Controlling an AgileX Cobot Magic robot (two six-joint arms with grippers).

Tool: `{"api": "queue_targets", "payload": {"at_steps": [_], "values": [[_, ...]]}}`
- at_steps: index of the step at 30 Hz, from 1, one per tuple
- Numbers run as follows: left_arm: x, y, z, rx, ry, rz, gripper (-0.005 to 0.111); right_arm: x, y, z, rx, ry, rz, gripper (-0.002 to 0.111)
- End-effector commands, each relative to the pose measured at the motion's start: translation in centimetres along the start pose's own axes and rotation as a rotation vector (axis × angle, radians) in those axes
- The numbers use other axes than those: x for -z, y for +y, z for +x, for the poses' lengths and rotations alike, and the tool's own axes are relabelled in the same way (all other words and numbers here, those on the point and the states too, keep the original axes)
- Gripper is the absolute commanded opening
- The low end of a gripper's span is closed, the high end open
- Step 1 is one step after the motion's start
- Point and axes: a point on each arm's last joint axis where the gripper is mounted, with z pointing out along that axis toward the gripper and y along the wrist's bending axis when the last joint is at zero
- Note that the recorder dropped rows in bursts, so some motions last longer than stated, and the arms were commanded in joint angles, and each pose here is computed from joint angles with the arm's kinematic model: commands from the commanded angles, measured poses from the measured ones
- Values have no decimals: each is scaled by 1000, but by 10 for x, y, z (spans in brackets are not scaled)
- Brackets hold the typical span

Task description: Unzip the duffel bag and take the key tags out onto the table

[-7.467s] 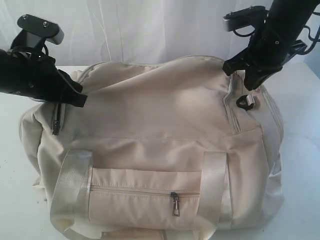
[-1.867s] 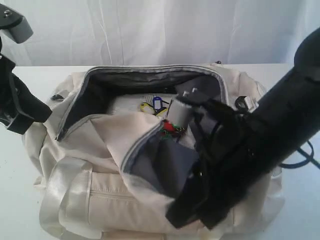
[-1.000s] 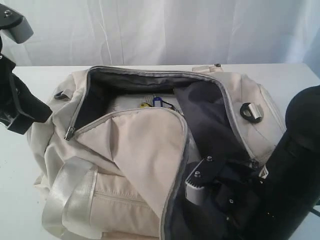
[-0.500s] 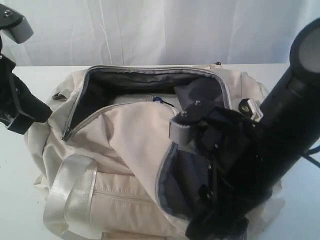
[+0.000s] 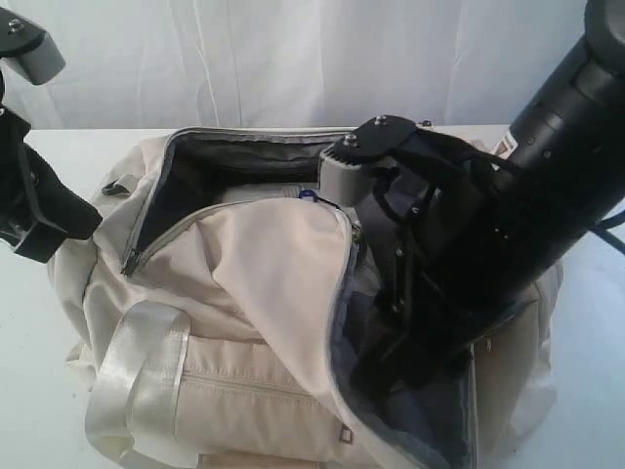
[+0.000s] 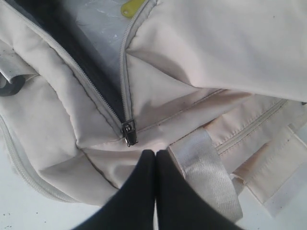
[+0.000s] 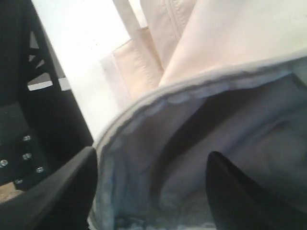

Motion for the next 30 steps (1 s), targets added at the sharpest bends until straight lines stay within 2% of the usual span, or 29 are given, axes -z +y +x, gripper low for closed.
{"api": "queue_targets", "payload": {"at_steps": [1, 6, 9, 15, 17, 21, 26, 30], "values": [[2, -3, 1, 13, -5, 12, 0, 16, -4, -9, 22, -38, 111, 61], [2, -3, 1, 13, -5, 12, 0, 36, -21, -43, 3, -406, 344, 61], [2, -3, 1, 13, -5, 12, 0, 36, -28, -55, -36, -520, 382, 63], [2, -3, 1, 16, -7, 14, 0, 4, -47, -64, -65, -430, 368, 76], [2, -3, 1, 16, -7, 14, 0, -7, -54, -66, -78, -408, 369, 77], [2, -3, 1, 16, -7, 14, 0, -27, -69, -69, -141, -369, 399, 77], [2, -3, 1, 18, -9, 17, 0, -42, -75, -68, -228, -320, 365, 77], [2, -3, 1, 18, -9, 17, 0, -46, -70, -64, -313, -281, 292, 66]]}}
